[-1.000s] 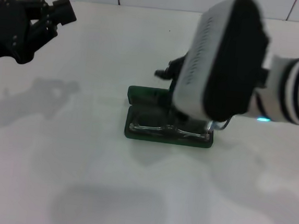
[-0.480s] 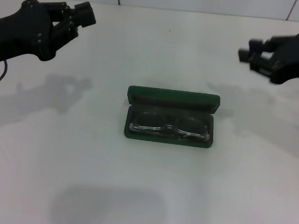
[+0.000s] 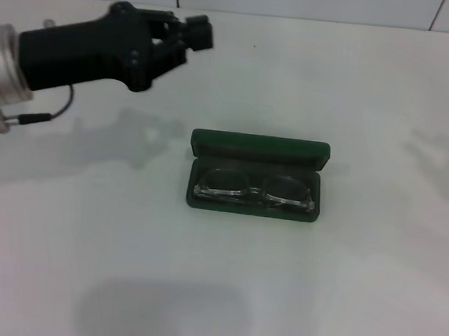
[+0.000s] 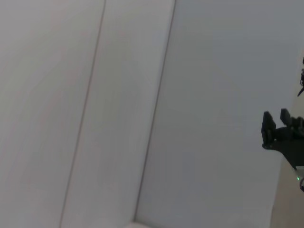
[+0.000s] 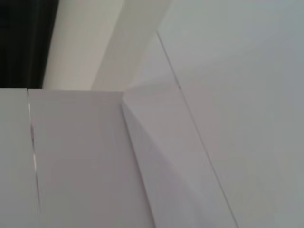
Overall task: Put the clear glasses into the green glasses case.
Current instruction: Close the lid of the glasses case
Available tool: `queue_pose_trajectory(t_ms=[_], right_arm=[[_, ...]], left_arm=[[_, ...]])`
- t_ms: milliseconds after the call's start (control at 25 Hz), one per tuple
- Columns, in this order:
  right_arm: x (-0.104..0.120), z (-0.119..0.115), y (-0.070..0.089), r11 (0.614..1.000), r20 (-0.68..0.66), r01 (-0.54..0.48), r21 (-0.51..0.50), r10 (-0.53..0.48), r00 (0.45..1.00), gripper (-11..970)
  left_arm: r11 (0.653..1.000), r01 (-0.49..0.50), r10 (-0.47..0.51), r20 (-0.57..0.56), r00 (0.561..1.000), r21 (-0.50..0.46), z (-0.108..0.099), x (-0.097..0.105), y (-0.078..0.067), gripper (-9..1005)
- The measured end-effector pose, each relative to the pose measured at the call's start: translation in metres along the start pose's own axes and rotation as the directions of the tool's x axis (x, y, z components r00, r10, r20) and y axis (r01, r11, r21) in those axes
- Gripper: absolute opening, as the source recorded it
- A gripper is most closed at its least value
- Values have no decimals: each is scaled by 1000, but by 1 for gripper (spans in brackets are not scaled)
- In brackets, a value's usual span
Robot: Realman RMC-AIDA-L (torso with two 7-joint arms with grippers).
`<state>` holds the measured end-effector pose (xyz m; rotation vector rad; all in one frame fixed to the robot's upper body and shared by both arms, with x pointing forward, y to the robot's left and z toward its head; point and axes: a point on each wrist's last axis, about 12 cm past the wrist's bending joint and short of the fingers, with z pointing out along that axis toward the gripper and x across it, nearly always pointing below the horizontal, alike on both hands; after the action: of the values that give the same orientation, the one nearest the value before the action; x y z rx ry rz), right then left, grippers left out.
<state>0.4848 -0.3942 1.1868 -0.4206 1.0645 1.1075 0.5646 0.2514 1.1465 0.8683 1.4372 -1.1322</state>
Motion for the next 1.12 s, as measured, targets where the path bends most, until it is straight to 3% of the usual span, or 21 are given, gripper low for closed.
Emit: queue_pose_trajectory(t_ms=[320, 640, 880, 1120], right_arm=[[24, -17, 10, 998, -33, 10, 60, -8, 999, 256], [43, -14, 10, 995, -78, -23, 94, 31, 996, 257], [49, -12, 9, 994, -104, -44, 101, 54, 993, 257], [52, -12, 8, 993, -119, -53, 106, 66, 991, 257]], left_arm=[[997, 71, -69, -158, 985, 5, 48, 19, 7, 110], [998, 52, -64, -310, 948, -47, 91, 40, 13, 158], [996, 27, -57, -399, 915, -82, 101, 51, 16, 247], [996, 29, -63, -401, 914, -89, 99, 52, 16, 233]])
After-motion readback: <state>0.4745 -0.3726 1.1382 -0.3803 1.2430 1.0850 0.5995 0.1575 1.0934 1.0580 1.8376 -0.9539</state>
